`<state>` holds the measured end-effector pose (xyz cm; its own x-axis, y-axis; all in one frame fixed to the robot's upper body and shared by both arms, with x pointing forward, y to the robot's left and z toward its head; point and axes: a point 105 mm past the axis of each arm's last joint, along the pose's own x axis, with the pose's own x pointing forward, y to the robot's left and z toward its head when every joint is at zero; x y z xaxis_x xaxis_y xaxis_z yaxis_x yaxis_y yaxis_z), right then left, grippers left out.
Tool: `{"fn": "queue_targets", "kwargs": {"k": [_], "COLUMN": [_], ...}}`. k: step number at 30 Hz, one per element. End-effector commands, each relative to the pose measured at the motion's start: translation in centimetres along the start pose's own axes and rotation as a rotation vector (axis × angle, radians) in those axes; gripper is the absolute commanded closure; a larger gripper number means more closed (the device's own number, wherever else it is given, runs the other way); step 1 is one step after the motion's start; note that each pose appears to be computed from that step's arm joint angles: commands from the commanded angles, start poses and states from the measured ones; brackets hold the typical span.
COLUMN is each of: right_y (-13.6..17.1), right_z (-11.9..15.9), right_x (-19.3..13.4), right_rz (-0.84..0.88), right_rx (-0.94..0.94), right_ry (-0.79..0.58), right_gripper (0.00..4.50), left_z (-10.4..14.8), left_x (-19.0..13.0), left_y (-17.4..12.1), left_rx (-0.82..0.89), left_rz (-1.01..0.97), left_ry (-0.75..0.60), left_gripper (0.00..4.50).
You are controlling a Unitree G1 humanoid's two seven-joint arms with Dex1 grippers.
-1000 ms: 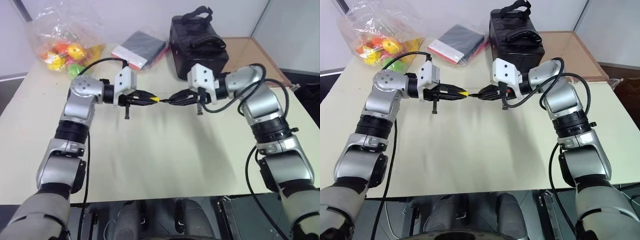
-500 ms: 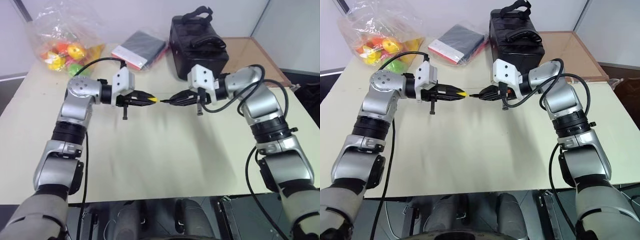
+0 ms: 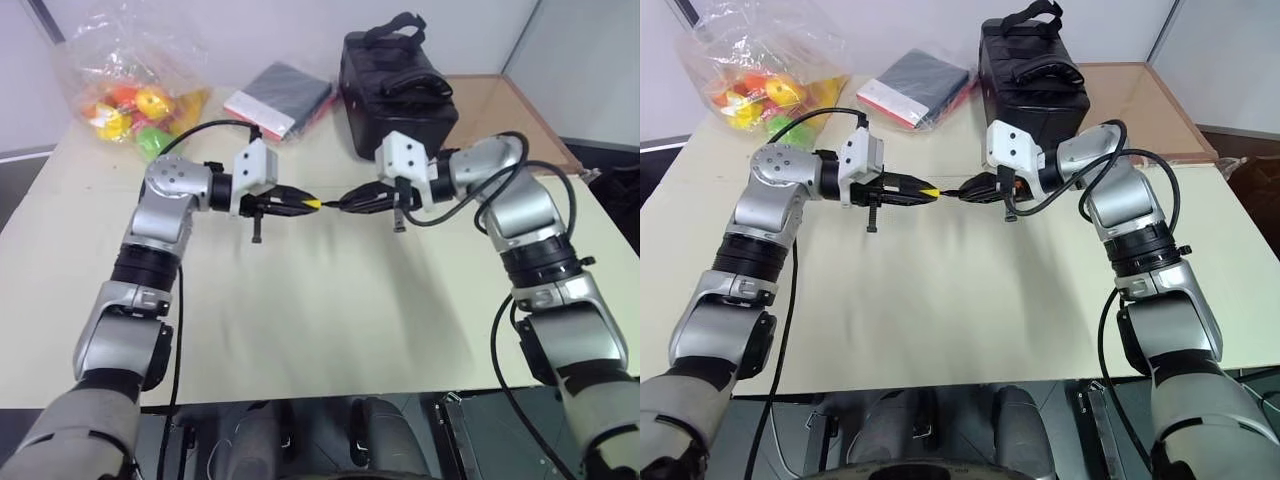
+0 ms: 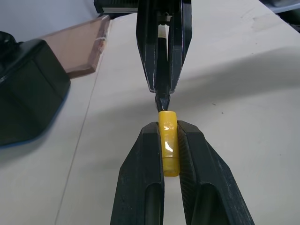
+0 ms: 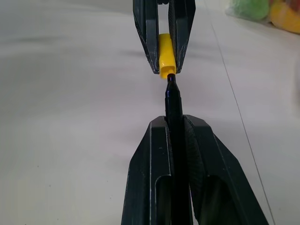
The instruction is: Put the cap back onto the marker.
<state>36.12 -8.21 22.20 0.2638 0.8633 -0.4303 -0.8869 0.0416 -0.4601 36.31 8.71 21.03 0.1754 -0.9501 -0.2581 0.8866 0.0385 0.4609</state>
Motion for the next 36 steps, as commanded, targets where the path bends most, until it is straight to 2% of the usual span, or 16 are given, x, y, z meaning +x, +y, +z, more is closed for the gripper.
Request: {"fn": "queue_targets", "kwargs": {"k": [1,18,26,36], "right_y": [0.0,0.1,0.0,-0.2], "right_z": [2.0,2.3,2.7,3.4], "right_x": [0.2,0.7,0.8,1.2], "right_rz": [-0.004,-0.009,-0.01,-0.024], "right_rx": [-0.065,-0.097,-0.111,-0.085], "right_ry": [-0.051,-0.049,-0.05,-0.089], "right_gripper": [4.5,4.5,4.5,4.5], "left_z": [1.0,1.9,2.1,2.9], "left_x": [0.9,2.4,3.7,6.1], "left_y": [0.3,0.8,-0.3,-1.2], "left_rx": [0.054,0.074,0.147,0.142], "left_rz": [-0.016,-0.073,-0.154,-0.202], "left_ry": [-0.006,-0.005,0.046,-0.012], "left_gripper": [4.48,4.48,4.48,4.48]}}
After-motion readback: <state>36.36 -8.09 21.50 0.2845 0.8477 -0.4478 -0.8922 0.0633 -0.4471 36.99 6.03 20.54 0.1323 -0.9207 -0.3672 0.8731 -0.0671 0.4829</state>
